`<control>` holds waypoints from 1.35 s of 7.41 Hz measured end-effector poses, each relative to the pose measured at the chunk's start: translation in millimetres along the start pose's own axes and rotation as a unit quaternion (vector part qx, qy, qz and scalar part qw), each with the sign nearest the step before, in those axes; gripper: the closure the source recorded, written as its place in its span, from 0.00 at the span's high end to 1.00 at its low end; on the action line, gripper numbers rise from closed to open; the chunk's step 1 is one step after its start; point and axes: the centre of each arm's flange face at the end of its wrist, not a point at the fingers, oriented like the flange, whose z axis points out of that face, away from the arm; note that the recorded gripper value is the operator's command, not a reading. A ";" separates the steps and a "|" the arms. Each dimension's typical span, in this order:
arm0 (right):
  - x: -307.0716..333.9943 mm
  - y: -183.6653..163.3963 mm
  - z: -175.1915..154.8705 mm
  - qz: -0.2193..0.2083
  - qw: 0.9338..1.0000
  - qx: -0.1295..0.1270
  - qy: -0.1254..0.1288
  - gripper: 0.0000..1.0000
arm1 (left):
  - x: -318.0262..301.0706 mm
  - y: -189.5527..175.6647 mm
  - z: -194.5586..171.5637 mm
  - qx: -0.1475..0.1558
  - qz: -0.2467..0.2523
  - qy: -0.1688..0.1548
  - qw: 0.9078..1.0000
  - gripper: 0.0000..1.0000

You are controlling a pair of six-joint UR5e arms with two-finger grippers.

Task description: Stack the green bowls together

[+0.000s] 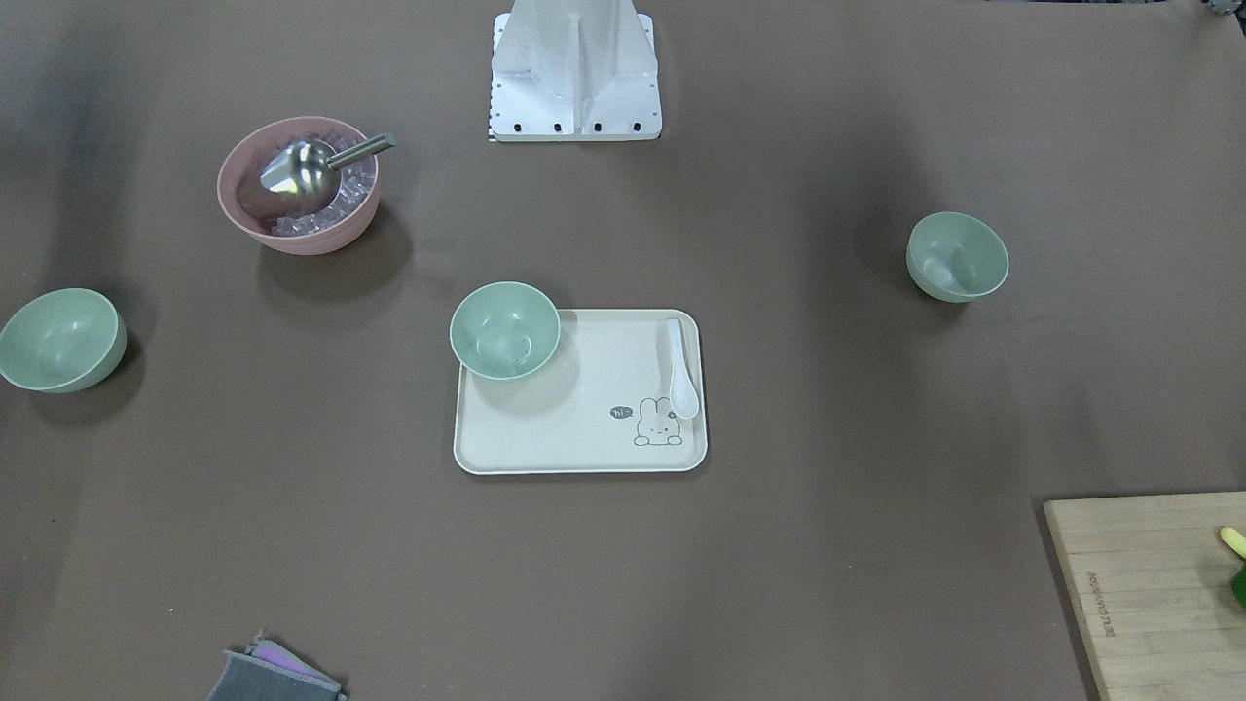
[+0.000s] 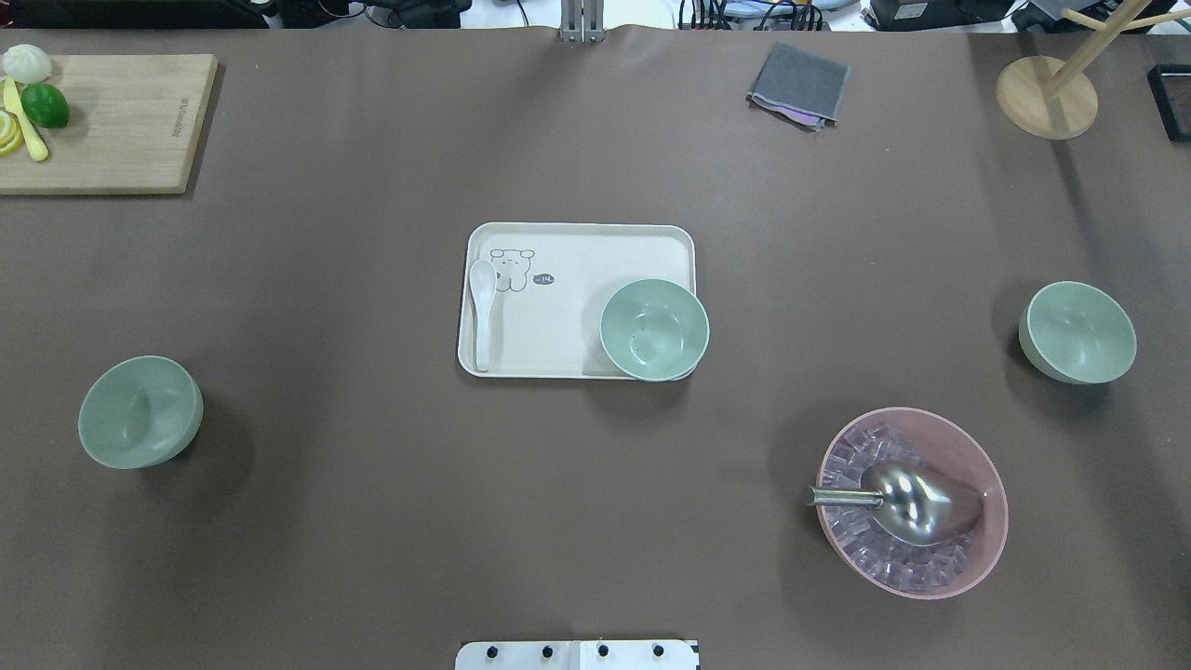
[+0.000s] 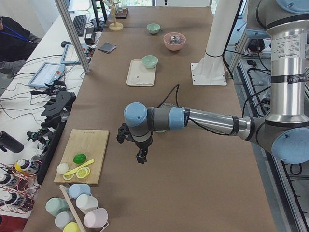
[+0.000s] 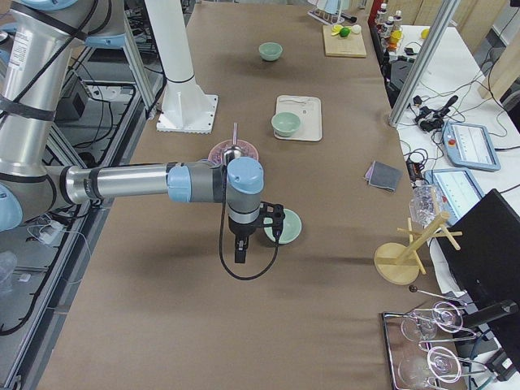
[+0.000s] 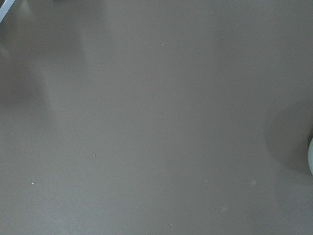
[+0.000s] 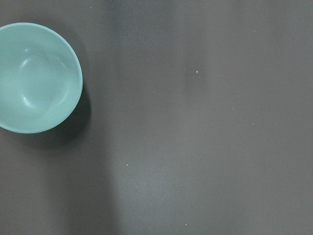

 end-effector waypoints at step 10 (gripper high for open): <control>-53.2 -39.0 -60.5 -0.056 0.996 0.073 -0.004 1.00 | 40.7 -29.6 -52.1 0.119 0.121 -0.060 0.984 0.98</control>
